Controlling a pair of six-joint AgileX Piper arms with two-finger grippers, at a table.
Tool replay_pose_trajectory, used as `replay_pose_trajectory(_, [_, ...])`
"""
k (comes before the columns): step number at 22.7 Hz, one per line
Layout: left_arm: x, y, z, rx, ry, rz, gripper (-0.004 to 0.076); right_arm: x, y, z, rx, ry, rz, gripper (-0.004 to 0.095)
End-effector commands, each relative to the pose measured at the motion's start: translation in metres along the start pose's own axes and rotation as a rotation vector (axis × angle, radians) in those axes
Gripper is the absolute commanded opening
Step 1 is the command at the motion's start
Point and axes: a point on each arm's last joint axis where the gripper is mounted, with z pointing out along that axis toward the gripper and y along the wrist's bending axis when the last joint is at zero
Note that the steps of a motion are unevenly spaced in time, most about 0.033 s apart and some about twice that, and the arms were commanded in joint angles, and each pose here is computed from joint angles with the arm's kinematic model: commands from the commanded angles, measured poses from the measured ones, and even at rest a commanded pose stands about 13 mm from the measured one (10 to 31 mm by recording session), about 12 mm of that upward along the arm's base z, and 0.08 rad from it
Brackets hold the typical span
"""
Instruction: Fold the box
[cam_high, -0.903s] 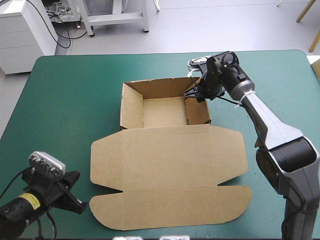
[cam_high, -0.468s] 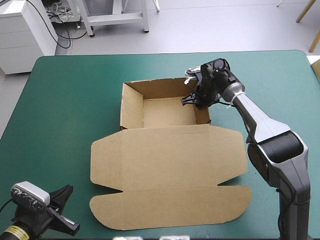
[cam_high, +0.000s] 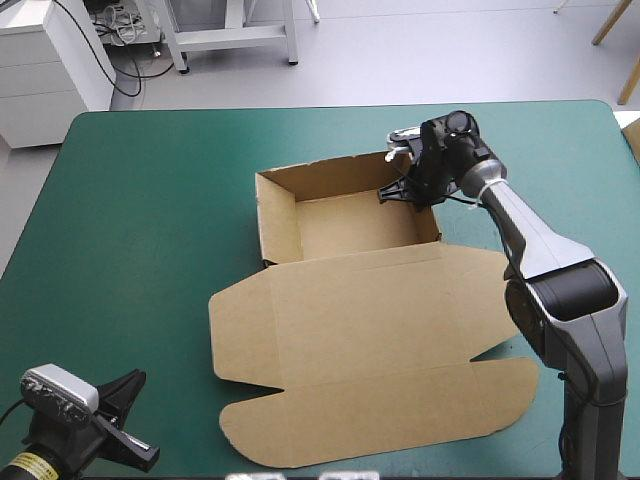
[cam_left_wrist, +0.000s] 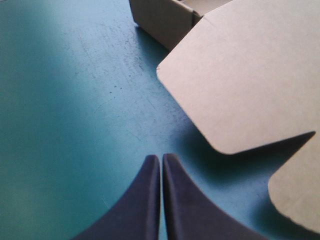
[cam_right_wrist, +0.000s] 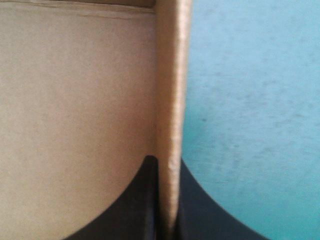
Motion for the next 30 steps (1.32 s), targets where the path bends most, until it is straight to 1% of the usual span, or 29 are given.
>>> replay_pose_trajectory(1, [-0.013, 0.001, -0.003, 0.004, -0.084, -0.017, -0.0008, -0.004, -0.051, -0.037, 0.087, -0.098, 0.029, -0.0021])
replay_pose_trajectory(3, [-0.013, 0.001, -0.003, 0.004, -0.084, -0.017, -0.0008, -0.001, -0.077, -0.037, 0.110, -0.094, 0.069, -0.0022])
replay_pose_trajectory(4, [-0.013, 0.001, -0.003, 0.004, -0.084, -0.017, -0.0008, 0.004, -0.107, -0.038, 0.137, -0.088, 0.114, -0.0022])
replay_pose_trajectory(5, [-0.013, 0.001, -0.003, 0.004, -0.084, -0.017, -0.0008, 0.007, -0.120, -0.038, 0.149, -0.085, 0.134, -0.0022])
replay_pose_trajectory(6, [-0.013, 0.001, -0.003, 0.004, -0.084, -0.017, -0.0008, 0.015, -0.152, -0.040, 0.177, -0.078, 0.194, -0.0022])
replay_pose_trajectory(7, [-0.013, 0.001, -0.003, 0.004, -0.084, -0.017, -0.0008, 0.020, -0.168, -0.042, 0.191, -0.075, 0.226, -0.0022])
replay_pose_trajectory(8, [-0.013, 0.001, -0.003, 0.004, -0.084, -0.017, -0.0008, 0.032, -0.198, -0.045, 0.219, -0.067, 0.279, -0.0022])
replay_pose_trajectory(9, [-0.013, 0.001, -0.003, 0.004, -0.084, -0.017, -0.0008, 0.037, -0.210, -0.046, 0.230, -0.064, 0.297, -0.0022])
replay_pose_trajectory(10, [-0.013, 0.001, -0.003, 0.004, -0.084, -0.017, -0.0008, 0.051, -0.237, -0.050, 0.256, -0.056, 0.349, -0.0022])
replay_pose_trajectory(11, [-0.013, 0.001, -0.003, 0.004, -0.084, -0.017, -0.0008, 0.057, -0.248, -0.052, 0.266, -0.054, 0.373, -0.0022])
replay_pose_trajectory(13, [-0.013, 0.001, -0.003, 0.004, -0.084, -0.017, -0.0008, 0.084, -0.289, -0.060, 0.308, -0.044, 0.477, -0.0022])
replay_pose_trajectory(15, [-0.013, 0.001, -0.003, 0.004, -0.084, -0.017, -0.0008, 0.104, -0.315, -0.067, 0.329, -0.039, 0.548, -0.0021])
replay_pose_trajectory(17, [-0.013, 0.001, -0.003, 0.004, -0.084, -0.017, -0.0008, 0.117, -0.329, -0.071, 0.345, -0.036, 0.591, -0.0020])
replay_pose_trajectory(20, [-0.013, 0.001, -0.003, 0.004, -0.084, -0.015, -0.0008, 0.125, -0.338, -0.073, 0.361, -0.030, 0.612, -0.0018])
replay_pose_trajectory(22, [-0.013, 0.001, -0.003, 0.004, -0.084, -0.013, -0.0008, 0.125, -0.338, -0.073, 0.360, -0.029, 0.602, 0.0031])
replay_pose_trajectory(25, [-0.013, 0.001, -0.003, 0.004, -0.084, -0.013, -0.0008, 0.123, -0.336, -0.072, 0.327, -0.038, 0.571, 0.0190])
replay_pose_trajectory(26, [-0.013, 0.001, -0.003, 0.004, -0.084, -0.013, -0.0008, 0.122, -0.335, -0.072, 0.317, -0.043, 0.573, 0.0285])
replay_pose_trajectory(28, [-0.013, 0.001, -0.003, 0.004, -0.084, -0.013, -0.0008, 0.121, -0.333, -0.075, 0.305, -0.056, 0.578, 0.0435])
replay_pose_trajectory(30, [-0.013, 0.001, -0.003, 0.004, -0.084, -0.013, -0.0008, 0.120, -0.331, -0.081, 0.307, -0.072, 0.578, 0.0557])
